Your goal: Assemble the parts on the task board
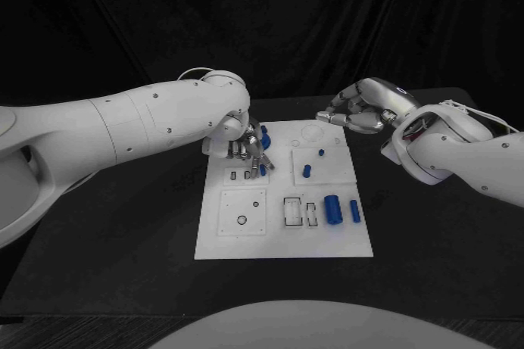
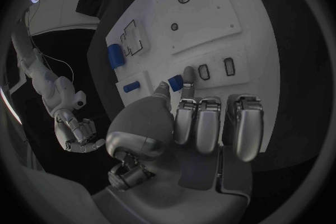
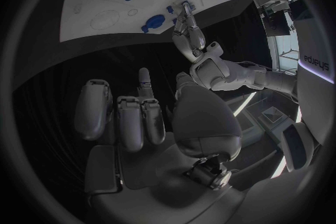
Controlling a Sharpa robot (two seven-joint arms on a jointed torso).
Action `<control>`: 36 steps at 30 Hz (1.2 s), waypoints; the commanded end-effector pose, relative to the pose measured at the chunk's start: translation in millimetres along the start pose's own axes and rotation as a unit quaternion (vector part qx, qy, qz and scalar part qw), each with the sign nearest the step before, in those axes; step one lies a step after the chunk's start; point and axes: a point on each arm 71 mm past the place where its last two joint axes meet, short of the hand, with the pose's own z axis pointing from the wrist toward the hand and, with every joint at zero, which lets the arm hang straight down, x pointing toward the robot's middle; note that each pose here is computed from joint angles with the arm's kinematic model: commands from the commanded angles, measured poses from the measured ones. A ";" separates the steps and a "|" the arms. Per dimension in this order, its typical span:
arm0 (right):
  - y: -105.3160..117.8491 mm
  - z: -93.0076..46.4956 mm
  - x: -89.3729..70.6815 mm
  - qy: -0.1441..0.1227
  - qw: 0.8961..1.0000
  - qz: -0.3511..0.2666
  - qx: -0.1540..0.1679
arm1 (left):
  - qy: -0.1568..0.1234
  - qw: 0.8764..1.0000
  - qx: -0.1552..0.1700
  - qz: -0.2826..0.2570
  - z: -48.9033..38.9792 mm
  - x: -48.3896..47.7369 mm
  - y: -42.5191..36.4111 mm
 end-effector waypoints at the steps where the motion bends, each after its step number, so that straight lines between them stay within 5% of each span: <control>1: -1.3 -0.1 1.7 0.004 1.000 0.000 0.009 | 0.009 1.000 0.007 0.003 0.7 1.8 -1.8; 36: -5.4 1.4 4.4 0.016 1.000 -0.002 0.023 | -0.002 1.000 0.011 -0.012 1.5 -1.3 5.4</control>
